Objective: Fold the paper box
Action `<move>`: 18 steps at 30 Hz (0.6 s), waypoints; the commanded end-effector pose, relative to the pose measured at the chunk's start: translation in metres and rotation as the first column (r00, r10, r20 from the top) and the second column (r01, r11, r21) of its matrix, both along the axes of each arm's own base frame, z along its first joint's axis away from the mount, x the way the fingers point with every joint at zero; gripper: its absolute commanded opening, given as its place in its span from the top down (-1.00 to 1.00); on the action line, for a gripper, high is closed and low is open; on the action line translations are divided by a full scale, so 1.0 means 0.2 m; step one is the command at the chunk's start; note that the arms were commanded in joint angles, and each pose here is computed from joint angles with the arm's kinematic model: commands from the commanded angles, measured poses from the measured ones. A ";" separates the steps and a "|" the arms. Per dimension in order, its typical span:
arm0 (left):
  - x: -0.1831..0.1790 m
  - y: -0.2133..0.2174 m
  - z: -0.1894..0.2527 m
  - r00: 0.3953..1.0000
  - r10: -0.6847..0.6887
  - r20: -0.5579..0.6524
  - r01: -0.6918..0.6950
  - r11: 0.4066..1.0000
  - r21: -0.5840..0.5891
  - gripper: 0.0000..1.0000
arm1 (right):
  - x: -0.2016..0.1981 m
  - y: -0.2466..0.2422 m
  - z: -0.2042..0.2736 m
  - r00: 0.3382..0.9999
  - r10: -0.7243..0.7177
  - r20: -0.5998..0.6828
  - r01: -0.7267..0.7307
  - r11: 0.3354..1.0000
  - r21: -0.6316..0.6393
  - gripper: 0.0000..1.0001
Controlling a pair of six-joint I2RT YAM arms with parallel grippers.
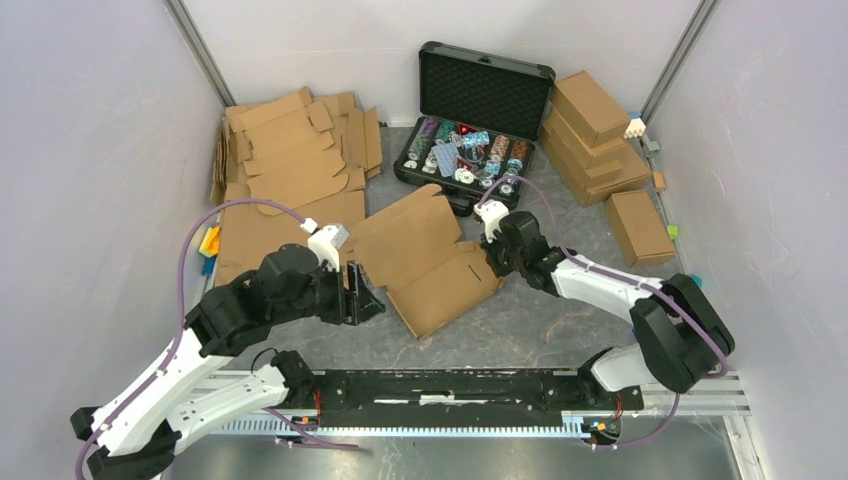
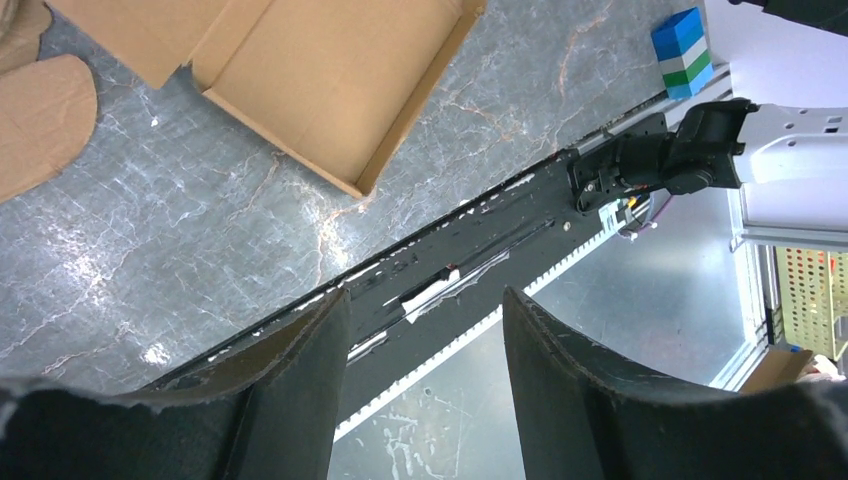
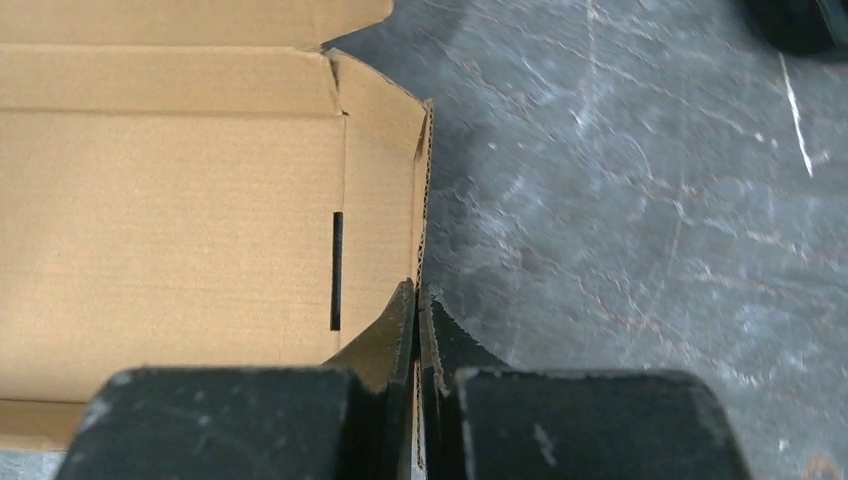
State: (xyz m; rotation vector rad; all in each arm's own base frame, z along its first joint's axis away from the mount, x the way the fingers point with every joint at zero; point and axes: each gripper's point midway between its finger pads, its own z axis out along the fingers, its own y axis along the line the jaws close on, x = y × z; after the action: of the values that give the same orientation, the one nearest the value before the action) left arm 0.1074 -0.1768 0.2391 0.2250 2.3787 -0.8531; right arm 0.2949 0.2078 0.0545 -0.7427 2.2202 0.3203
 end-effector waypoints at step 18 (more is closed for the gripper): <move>0.15 -0.21 -0.54 0.984 0.124 -0.128 -0.136 0.987 -0.087 -0.27 | -0.29 -0.26 0.01 0.961 -0.275 -0.007 0.271 0.940 0.207 -0.28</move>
State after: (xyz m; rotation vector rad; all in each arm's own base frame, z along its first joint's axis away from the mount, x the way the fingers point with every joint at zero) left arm 0.1131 -0.2009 0.1064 0.0695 2.5734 -0.8465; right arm 0.2275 0.1585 0.0430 -0.3497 2.2434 0.4181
